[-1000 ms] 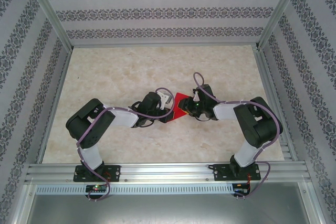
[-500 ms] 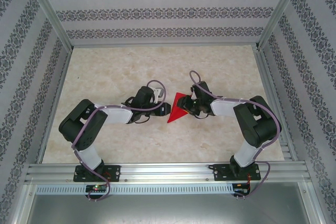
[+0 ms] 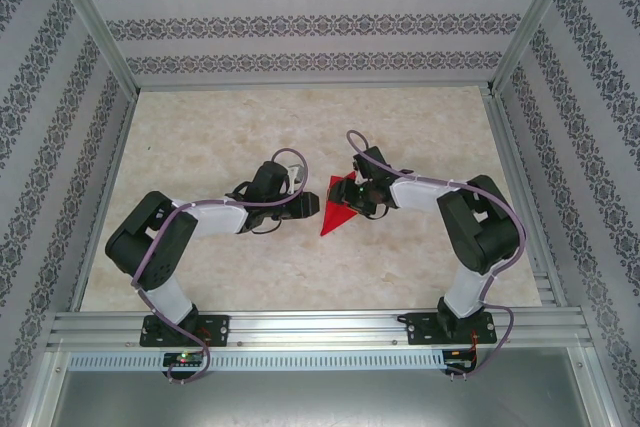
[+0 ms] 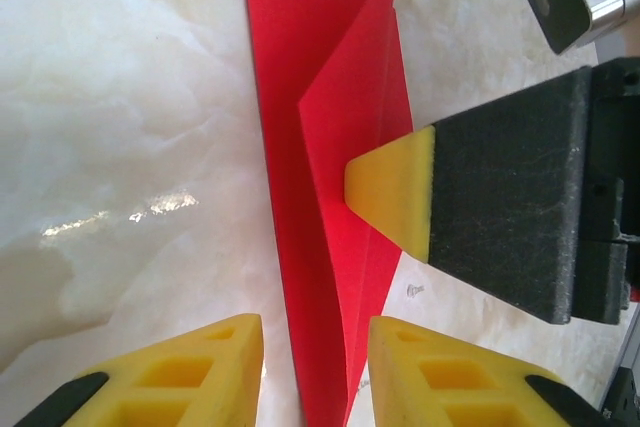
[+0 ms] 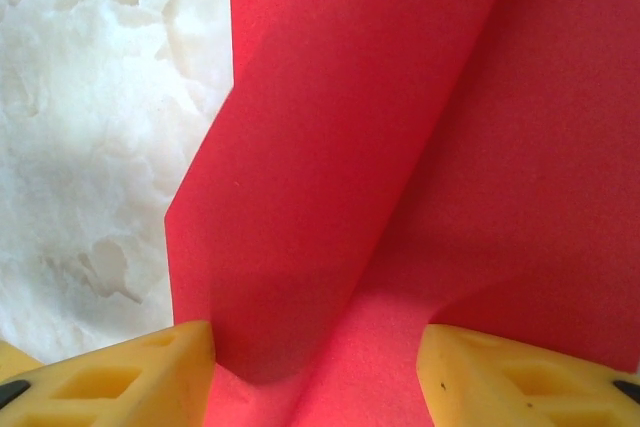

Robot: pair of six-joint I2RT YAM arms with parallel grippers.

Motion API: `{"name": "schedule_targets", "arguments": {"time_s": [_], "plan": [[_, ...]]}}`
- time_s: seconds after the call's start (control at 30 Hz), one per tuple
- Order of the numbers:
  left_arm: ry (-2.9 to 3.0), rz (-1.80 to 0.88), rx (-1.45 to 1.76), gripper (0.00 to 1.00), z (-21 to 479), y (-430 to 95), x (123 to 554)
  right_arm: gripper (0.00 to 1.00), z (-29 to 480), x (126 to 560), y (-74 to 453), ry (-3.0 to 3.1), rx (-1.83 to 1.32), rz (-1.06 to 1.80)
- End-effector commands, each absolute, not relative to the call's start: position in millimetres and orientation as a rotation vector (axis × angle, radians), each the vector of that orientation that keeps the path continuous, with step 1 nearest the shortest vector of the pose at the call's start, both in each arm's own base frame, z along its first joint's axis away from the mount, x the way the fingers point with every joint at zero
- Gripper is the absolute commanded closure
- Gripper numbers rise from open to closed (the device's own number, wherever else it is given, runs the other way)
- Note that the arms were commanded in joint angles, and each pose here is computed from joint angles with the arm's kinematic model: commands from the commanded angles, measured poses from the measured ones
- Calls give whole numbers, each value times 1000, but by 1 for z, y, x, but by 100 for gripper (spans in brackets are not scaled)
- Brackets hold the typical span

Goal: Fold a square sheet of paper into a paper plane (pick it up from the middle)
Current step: Fourth fold the wing at the center of the table.

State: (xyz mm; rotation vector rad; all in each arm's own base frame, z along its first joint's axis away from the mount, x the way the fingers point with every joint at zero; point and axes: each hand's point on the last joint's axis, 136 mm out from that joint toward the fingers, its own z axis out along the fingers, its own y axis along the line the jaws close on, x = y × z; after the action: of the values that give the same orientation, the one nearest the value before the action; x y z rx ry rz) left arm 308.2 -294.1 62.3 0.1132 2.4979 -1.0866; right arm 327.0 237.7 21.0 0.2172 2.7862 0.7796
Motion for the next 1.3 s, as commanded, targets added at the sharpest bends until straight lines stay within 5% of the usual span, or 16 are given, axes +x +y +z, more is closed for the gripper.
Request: {"name": "schedule_targets", "arguments": {"time_s": [0.0,0.6,1.27], "plan": [[2478,-1126,127,69,78,-296,313,39,-42,284,193,3028,284,405],[2487,-1375,133,92,71,-322,313,51,-69,264,182,3143,325,267],[2563,-1360,127,94,45,-329,314,39,-80,258,192,3205,287,290]]}}
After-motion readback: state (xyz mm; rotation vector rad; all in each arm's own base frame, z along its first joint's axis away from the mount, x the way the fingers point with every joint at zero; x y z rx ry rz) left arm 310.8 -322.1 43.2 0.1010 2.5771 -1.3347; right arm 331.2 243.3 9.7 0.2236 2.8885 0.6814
